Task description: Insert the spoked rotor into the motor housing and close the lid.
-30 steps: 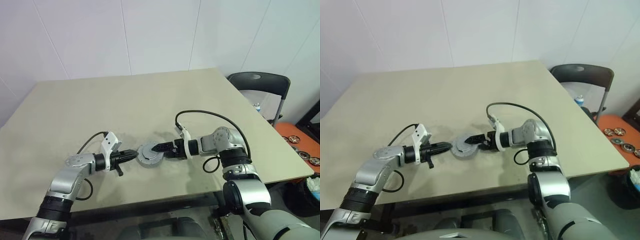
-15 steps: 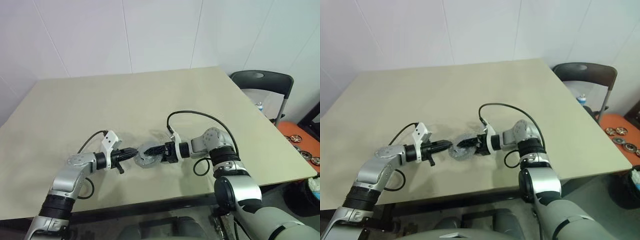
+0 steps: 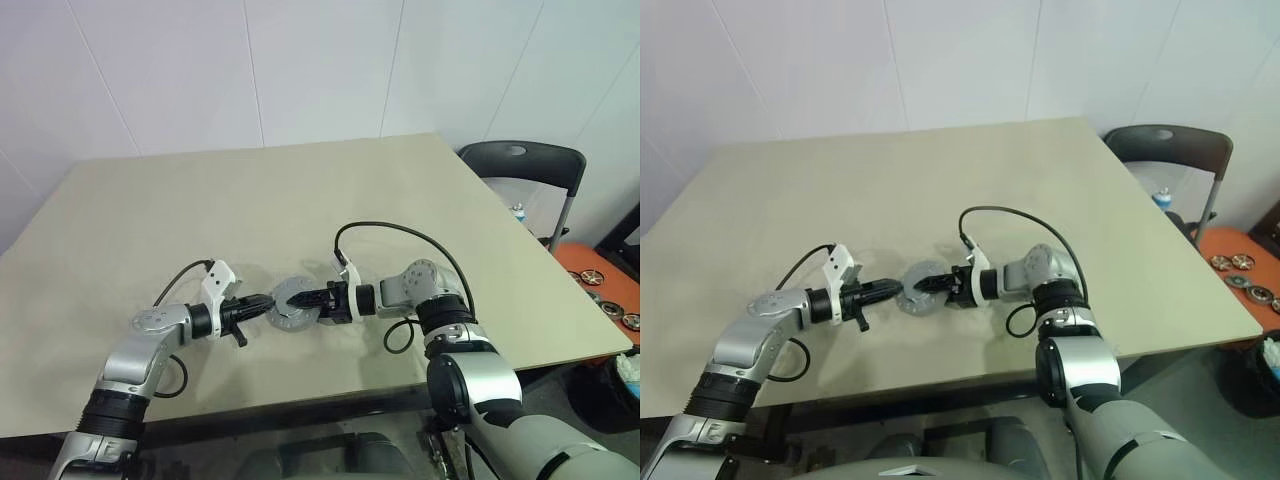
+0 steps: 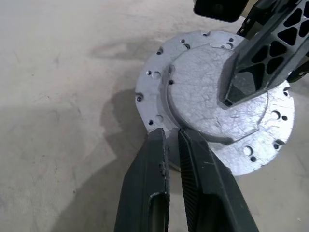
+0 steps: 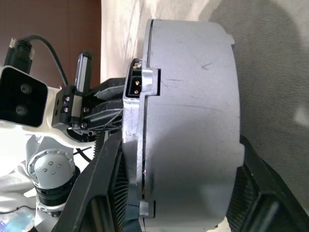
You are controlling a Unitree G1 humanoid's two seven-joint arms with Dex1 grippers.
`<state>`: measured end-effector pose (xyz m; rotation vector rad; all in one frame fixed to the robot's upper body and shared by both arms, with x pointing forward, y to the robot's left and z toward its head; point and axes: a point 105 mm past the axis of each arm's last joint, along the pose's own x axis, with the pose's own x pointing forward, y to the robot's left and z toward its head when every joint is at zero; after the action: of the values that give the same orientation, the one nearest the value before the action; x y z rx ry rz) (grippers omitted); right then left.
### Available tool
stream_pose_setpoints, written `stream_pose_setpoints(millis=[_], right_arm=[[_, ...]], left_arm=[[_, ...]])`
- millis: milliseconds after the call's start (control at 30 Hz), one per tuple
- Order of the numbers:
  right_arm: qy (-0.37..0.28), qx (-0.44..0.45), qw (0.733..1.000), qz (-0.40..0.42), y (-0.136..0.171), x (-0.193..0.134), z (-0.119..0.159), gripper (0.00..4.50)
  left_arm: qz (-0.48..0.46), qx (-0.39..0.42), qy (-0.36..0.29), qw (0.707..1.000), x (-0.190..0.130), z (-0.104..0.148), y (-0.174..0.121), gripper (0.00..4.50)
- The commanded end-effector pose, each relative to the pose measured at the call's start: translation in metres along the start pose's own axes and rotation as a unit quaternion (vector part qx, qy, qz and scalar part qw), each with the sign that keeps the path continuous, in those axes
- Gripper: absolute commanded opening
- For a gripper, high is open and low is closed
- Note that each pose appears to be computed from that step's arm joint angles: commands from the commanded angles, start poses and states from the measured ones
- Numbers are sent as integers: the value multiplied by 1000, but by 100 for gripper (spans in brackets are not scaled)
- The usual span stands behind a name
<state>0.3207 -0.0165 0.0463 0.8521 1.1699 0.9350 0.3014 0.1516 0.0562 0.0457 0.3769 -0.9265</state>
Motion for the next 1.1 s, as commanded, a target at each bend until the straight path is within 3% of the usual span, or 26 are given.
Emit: stream_pose_setpoints(millis=[33, 300, 667, 1033, 1100], right_arm=[[-28, -10, 998, -61, -20, -3, 8, 211], [-63, 52, 996, 25, -8, -1, 11, 211], [-86, 5, 974, 209, 68, -3, 22, 211], [-108, -16, 970, 218, 84, -5, 36, 211], [-111, -17, 970, 215, 84, -5, 38, 211]], left_arm=[[12, 17, -17, 1000, -9, 14, 5, 49], [52, -2, -74, 996, -40, 43, 10, 49], [130, -111, -130, 977, -65, 35, 25, 49], [141, -208, -202, 947, -59, 29, 25, 49], [134, -222, -230, 938, -60, 33, 23, 86]])
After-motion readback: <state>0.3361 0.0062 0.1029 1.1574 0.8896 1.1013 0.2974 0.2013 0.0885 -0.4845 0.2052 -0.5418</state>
